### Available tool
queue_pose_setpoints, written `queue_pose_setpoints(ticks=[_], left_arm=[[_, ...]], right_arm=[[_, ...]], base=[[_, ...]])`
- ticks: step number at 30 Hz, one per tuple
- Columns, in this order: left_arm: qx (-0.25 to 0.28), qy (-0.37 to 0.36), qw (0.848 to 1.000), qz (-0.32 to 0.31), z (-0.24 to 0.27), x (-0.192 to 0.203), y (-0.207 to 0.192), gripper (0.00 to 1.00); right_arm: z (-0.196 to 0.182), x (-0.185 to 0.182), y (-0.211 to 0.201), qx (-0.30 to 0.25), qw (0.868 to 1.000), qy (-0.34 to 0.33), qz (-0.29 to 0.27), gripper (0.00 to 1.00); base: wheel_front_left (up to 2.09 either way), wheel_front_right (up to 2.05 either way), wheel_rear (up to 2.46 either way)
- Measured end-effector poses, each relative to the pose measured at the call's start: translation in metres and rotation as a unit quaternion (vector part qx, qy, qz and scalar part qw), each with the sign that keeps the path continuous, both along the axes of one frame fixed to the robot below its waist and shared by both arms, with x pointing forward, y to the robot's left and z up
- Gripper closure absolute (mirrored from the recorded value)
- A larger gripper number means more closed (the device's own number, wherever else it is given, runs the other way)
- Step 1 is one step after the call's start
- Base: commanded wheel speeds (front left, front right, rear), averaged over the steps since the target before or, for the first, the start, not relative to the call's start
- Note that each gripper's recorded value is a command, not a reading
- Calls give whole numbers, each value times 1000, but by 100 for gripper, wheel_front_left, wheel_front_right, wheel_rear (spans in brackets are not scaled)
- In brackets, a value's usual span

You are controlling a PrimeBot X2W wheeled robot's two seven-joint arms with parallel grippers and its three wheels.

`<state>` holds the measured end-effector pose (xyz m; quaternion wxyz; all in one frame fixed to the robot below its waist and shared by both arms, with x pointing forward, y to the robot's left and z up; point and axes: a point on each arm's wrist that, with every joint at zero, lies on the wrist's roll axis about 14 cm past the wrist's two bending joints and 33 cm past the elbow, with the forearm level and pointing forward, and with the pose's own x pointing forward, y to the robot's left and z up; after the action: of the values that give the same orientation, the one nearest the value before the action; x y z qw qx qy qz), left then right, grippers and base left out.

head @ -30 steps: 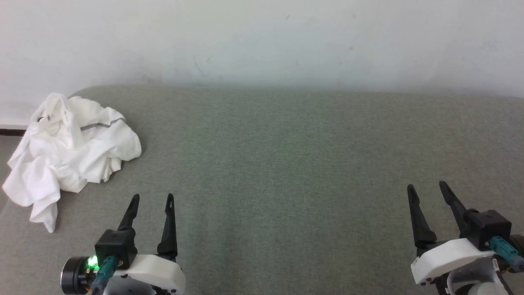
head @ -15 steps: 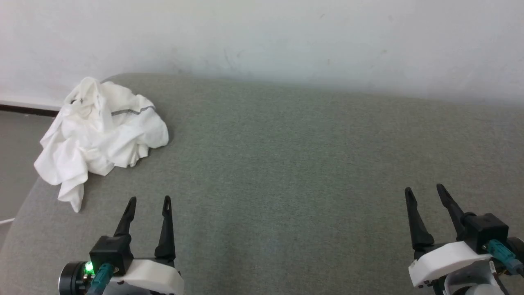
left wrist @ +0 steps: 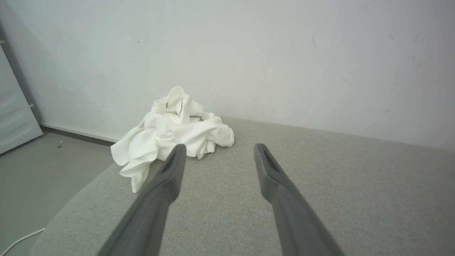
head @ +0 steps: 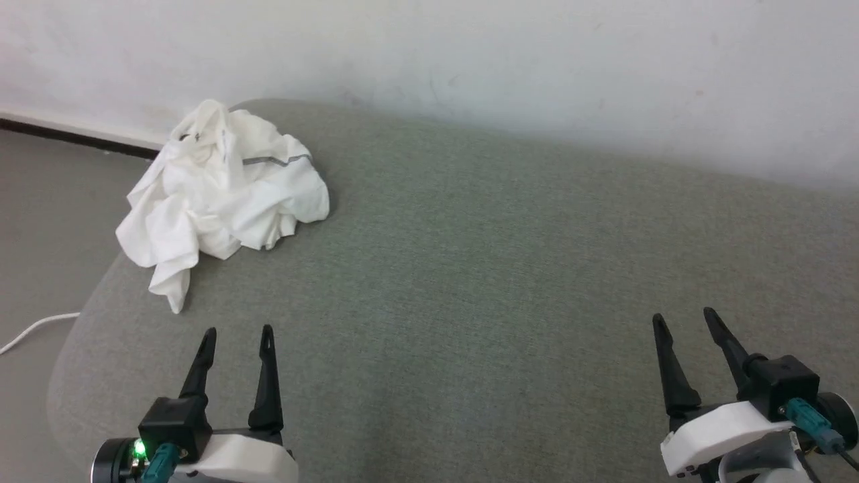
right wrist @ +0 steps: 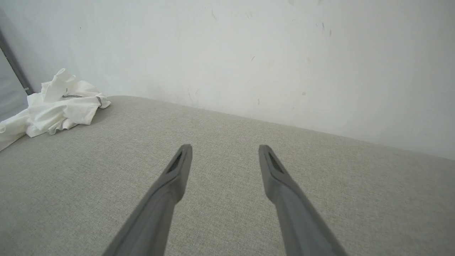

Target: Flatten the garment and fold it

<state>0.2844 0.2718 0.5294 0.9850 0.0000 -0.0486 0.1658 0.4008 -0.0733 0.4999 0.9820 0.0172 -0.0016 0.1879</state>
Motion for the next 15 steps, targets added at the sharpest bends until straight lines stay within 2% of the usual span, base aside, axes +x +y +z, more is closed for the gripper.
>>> queue_pose_setpoints(ticks=[15], left_arm=[[-9, -8, 998, 65, -3, -40, 26, 0]], right_arm=[[-8, 3, 45, 1, 998, 4, 62, 0]], base=[[0, 0, 0]])
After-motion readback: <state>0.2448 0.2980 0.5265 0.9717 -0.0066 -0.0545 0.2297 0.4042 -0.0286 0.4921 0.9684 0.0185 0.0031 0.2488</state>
